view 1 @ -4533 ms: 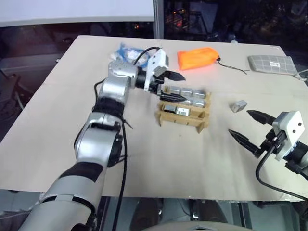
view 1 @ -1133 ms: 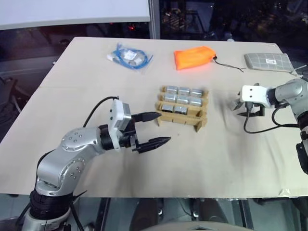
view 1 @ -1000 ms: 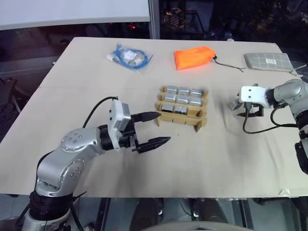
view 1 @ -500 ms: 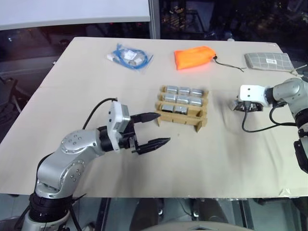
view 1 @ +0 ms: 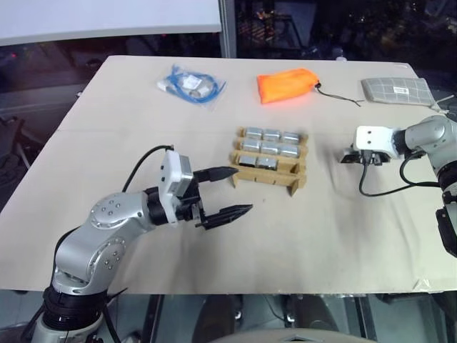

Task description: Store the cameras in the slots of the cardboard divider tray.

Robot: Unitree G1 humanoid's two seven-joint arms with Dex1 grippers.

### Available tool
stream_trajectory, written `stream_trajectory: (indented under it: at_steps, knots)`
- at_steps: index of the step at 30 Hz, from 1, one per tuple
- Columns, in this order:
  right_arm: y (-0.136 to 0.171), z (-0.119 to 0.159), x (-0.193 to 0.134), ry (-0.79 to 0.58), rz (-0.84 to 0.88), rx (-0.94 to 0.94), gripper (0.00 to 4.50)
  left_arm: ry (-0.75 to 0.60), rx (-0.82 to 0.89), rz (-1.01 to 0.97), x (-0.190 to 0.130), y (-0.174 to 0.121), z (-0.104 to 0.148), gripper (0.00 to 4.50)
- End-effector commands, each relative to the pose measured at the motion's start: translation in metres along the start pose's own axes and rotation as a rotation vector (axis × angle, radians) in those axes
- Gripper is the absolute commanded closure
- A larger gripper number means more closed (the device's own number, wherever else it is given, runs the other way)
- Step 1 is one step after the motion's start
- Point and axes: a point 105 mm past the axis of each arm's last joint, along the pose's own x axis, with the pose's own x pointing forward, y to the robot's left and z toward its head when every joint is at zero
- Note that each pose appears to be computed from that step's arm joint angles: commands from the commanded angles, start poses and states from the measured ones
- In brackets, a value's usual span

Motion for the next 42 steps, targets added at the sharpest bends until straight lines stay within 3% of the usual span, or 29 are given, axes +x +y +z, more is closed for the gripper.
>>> stream_trajectory:
  at_steps: [1, 2, 7, 13, 18, 23, 28, 34, 42]
  knots:
    - [-0.004, 0.003, -0.006, -0.023, -0.014, -0.005, 2.46, -0.006, 0.035, -0.017, 0.002, -0.005, 0.005, 0.0]
    - [-0.004, 0.003, -0.006, -0.025, -0.013, -0.003, 2.46, -0.007, 0.034, -0.017, 0.002, -0.004, 0.005, 0.0]
    - [-0.002, 0.003, -0.008, -0.039, -0.007, 0.014, 3.83, -0.009, 0.035, -0.023, 0.003, -0.004, 0.006, 0.0]
    - [-0.001, 0.002, -0.01, -0.051, -0.004, 0.023, 3.83, -0.009, 0.037, -0.03, 0.004, -0.002, 0.006, 0.0]
    - [-0.008, 0.016, -0.018, -0.175, -0.024, 0.127, 3.83, -0.009, 0.035, -0.036, 0.005, -0.002, 0.006, 0.0]
    - [-0.017, 0.059, -0.032, -0.4, -0.03, 0.209, 3.83, -0.021, 0.064, 0.01, 0.001, 0.002, 0.005, 0.0]
    - [0.002, 0.116, -0.039, -0.532, 0.021, 0.235, 3.83, -0.042, 0.09, 0.047, -0.015, 0.001, 0.001, 0.0]
    - [0.021, 0.146, -0.03, -0.56, 0.074, 0.241, 3.83, -0.053, 0.051, 0.122, -0.041, 0.006, 0.003, 0.0]
    - [0.021, 0.143, -0.013, -0.514, 0.098, 0.247, 3.83, -0.048, 0.037, 0.19, -0.053, 0.004, 0.002, 0.0]
